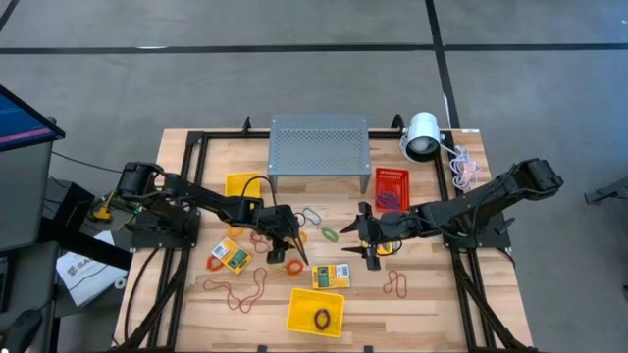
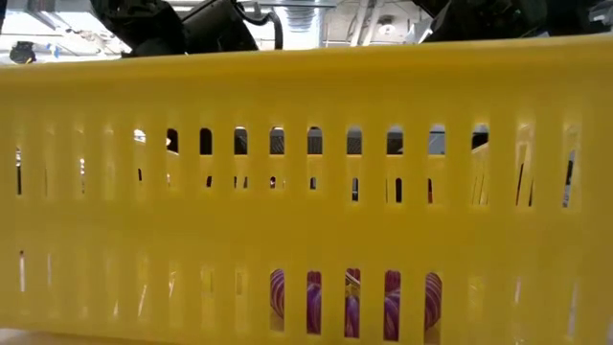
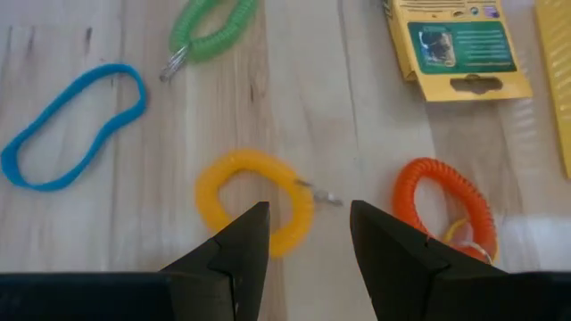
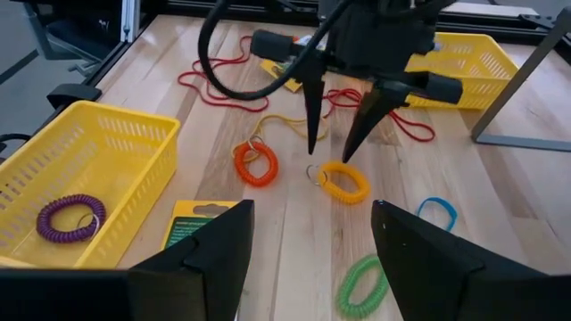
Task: Pick & Place Office Desk Supplies
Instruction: Put the yellow spiral keychain into the bottom yellow bin
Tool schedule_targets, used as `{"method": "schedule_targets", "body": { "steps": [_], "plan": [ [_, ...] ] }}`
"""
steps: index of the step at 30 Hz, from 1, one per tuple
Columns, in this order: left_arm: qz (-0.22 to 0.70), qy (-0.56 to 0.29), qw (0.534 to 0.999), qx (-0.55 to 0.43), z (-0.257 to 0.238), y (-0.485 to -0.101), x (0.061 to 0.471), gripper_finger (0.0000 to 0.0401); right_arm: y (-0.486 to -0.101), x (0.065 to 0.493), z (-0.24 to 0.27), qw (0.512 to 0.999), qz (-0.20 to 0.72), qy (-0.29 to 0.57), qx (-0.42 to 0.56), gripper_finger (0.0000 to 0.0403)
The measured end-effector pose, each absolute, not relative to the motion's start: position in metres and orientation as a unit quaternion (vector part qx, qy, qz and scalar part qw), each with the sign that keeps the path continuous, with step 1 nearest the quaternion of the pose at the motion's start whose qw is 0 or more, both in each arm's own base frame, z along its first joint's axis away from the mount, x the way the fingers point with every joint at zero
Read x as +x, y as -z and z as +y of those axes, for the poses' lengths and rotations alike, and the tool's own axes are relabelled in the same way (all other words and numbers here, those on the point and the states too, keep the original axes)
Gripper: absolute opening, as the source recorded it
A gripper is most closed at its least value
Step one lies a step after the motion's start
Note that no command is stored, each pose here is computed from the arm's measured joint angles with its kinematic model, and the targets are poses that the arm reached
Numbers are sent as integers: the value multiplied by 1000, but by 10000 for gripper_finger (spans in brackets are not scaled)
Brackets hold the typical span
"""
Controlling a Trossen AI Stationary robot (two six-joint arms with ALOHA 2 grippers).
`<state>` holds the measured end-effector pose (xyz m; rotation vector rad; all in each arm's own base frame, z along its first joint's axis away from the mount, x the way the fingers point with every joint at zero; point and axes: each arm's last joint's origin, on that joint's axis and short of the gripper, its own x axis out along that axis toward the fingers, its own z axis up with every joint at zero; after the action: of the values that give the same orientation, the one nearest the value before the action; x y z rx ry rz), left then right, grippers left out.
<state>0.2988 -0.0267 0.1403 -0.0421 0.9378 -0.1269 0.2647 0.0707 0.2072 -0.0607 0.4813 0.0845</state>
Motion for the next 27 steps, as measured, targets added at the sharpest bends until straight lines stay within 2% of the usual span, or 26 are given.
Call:
{"method": "schedule_targets", "body": {
  "steps": [12, 21, 27],
  "plan": [
    [472, 63, 879, -12, -26, -119, 304, 155, -207, 265, 71, 970, 238, -42, -30, 223],
    [471, 64, 880, -10, -26, -117, 305, 155, -207, 264, 71, 969, 240, -42, -30, 223],
    [472, 68, 879, -2, -26, -117, 305, 129, -207, 264, 71, 969, 241, -42, -30, 223]
  ]
}}
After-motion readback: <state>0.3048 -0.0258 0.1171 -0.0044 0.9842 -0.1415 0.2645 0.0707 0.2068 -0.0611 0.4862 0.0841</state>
